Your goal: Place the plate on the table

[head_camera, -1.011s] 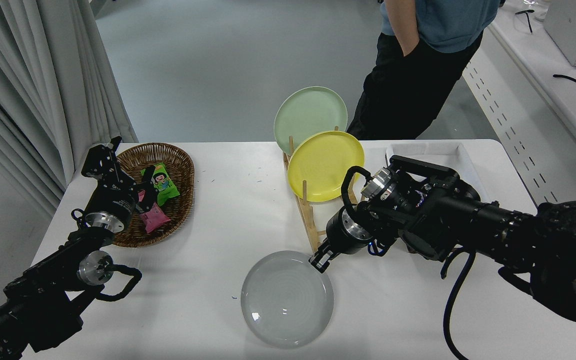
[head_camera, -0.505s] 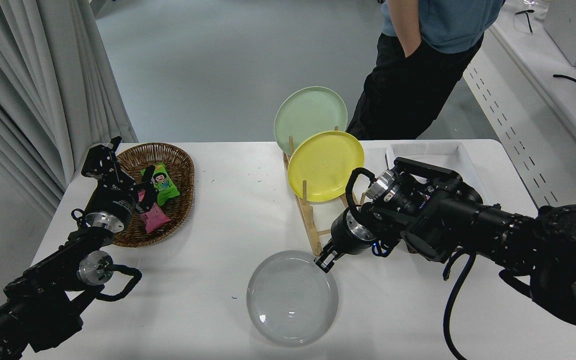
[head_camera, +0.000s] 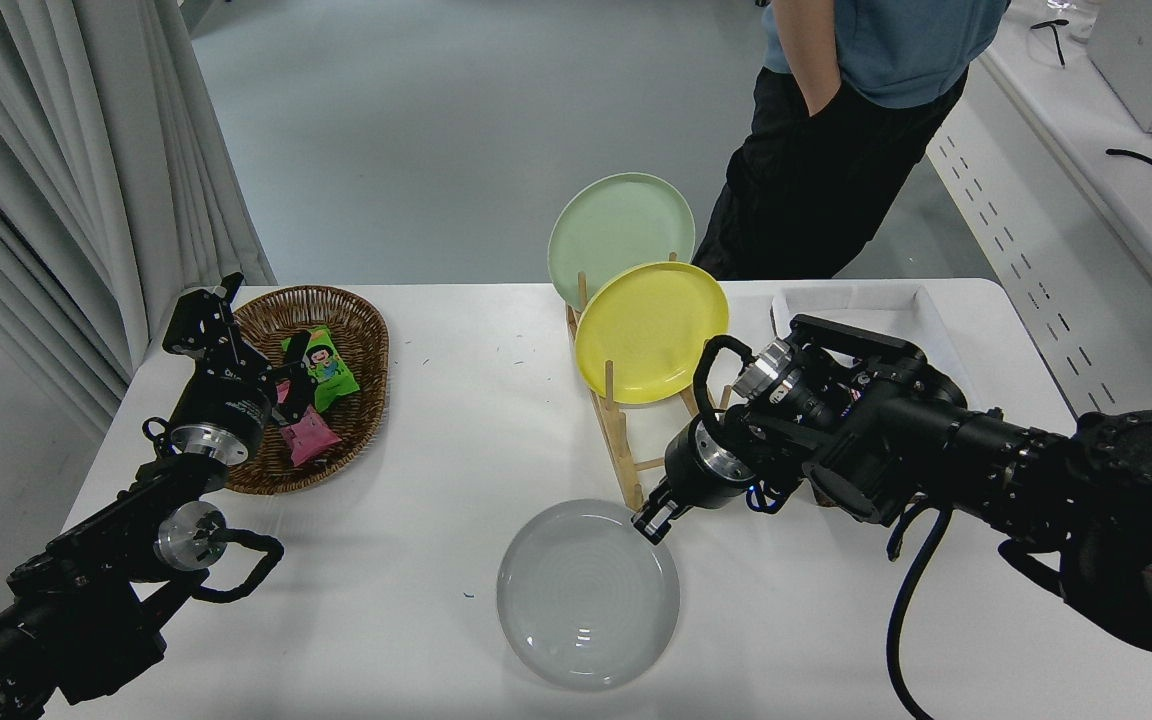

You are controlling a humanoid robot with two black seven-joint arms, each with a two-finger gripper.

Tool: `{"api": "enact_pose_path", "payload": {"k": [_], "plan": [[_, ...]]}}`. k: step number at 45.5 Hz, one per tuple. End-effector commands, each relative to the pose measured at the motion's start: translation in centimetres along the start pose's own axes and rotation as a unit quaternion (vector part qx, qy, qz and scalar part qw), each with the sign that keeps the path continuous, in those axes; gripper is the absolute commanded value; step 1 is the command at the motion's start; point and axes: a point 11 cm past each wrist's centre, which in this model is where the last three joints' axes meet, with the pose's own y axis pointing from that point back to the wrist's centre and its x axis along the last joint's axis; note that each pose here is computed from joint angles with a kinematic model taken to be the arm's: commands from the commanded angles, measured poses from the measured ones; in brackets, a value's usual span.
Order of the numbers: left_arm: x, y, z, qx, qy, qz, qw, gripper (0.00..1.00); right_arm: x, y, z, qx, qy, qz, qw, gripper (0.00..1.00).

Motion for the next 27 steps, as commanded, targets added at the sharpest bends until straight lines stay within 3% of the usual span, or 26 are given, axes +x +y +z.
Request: {"api": "enact_pose_path", "payload": {"k": [1,3,13,27], "plan": [[0.0,0.0,0.0,0.000,0.000,0.000,1.000,1.00,0.2,-0.1,-0.2,0.004,-0.002,0.002,1.000,0.93],[0.0,0.0,0.0,0.000,0.000,0.000,1.000,1.00,0.1,-0.1,-0.2,0.003,-0.002,0.001,1.000,0.99],[0.0,0.0,0.0,0.000,0.000,0.000,1.000,1.00,-0.3,-0.2,1.7,-0.013,0.030,0.004,0.999,0.99],[0.0,0.0,0.0,0.000,0.000,0.000,1.000,1.00,-2.8,0.0,6.6,-0.033,0.179,-0.075,0.980,0.99]]}}
